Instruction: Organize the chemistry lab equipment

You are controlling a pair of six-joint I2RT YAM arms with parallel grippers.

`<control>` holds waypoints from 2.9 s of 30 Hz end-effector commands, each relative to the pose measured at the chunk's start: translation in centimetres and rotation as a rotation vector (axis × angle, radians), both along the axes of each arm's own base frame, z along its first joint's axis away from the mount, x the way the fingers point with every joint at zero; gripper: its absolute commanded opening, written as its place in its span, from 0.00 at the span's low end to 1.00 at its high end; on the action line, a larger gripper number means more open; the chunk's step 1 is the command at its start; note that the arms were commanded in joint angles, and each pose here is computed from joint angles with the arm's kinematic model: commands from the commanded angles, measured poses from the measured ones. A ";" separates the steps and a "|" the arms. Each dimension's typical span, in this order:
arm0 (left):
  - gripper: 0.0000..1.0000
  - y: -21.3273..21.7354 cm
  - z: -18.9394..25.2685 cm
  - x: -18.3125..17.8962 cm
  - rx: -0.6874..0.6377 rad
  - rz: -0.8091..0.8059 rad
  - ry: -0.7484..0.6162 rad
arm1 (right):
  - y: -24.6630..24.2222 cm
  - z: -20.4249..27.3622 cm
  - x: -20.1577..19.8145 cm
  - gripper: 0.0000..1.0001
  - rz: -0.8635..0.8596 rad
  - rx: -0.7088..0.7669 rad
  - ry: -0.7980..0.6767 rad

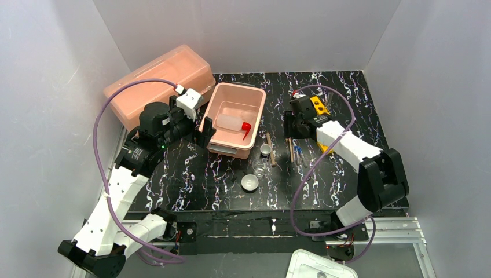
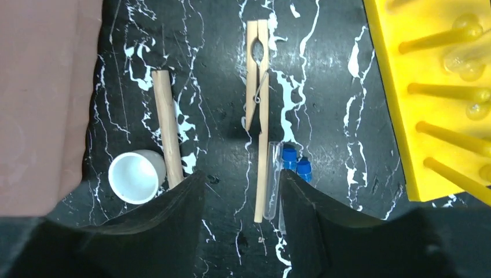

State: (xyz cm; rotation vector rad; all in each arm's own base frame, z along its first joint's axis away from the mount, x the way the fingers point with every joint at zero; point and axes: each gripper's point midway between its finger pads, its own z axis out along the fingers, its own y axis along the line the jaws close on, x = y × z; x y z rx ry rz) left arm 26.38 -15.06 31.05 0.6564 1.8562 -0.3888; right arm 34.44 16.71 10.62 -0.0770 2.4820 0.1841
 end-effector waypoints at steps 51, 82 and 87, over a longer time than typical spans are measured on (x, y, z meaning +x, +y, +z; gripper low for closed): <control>0.98 -0.2 0.1 -0.9 -0.023 -0.025 0.007 | 15.1 17.8 3.7 0.10 0.254 0.356 -0.212; 0.98 -0.4 -1.3 -2.0 0.010 -0.103 -0.050 | 17.9 18.9 6.7 0.66 0.270 0.291 -0.245; 0.98 -0.5 -1.9 -2.5 0.029 -0.146 -0.067 | 11.0 17.2 3.5 0.64 0.171 0.237 -0.251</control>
